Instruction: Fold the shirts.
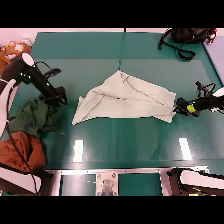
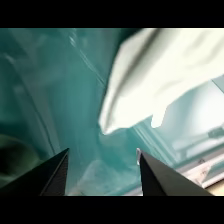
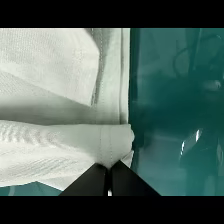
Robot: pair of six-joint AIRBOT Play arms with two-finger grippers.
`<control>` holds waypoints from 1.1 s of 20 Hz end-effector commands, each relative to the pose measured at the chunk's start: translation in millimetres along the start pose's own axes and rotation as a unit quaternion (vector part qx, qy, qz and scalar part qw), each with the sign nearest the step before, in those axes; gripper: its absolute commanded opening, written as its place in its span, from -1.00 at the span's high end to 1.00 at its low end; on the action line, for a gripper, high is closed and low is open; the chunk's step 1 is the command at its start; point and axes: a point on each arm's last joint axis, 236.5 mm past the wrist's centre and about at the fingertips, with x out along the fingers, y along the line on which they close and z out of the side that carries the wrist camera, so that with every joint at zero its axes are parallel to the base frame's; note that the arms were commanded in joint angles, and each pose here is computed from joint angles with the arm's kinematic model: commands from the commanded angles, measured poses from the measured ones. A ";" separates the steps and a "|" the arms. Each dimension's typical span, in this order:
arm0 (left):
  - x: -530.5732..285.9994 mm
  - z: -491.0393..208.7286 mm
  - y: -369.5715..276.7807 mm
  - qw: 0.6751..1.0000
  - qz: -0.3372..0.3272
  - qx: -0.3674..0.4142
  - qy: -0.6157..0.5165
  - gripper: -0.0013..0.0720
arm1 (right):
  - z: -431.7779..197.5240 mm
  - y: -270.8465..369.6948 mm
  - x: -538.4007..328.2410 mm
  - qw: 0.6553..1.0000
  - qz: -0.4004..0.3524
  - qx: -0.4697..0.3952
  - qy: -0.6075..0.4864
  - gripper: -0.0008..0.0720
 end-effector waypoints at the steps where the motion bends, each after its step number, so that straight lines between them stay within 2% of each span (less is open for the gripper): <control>1: 47.8 -26.9 -19.9 0.997 -0.045 0.040 0.049 -0.38 | -0.2 -0.9 3.5 1.000 0.000 0.002 0.003 0.94; 7: 97.0 -17.5 -20.5 0.998 -0.022 0.058 0.020 -0.35 | -1.7 -0.9 5.1 1.000 0.001 0.003 0.006 0.94; 8: 97.6 -11.8 -19.4 0.998 -0.019 0.057 0.008 0.01 | -1.8 -0.8 5.1 1.000 0.001 0.004 0.006 0.94; 9: 97.8 -9.4 -18.9 0.998 -0.018 0.056 0.003 0.16 | -1.9 -0.8 5.1 1.000 0.001 0.003 0.006 0.94; 13: 97.8 -12.3 -15.7 0.998 -0.012 0.056 0.009 0.17 | -2.3 -0.7 5.1 1.000 0.001 0.003 0.007 0.94; 15: 97.9 -9.4 -15.9 0.998 -0.012 0.056 0.003 0.78 | -2.2 -0.7 5.1 1.000 0.001 0.003 0.007 0.94; 17: 97.4 -9.4 -20.1 0.998 -0.020 0.055 0.003 0.91 | -2.2 -0.8 5.1 1.000 0.001 0.003 0.007 0.94; 20: 78.6 -14.7 -30.0 0.996 -0.026 0.085 0.014 0.91 | -3.3 2.2 2.7 1.000 0.006 0.004 0.009 0.94; 22: 43.7 -7.2 -43.4 0.993 -0.018 0.113 -0.018 0.91 | -2.5 25.1 -13.2 0.999 0.042 0.008 0.007 0.94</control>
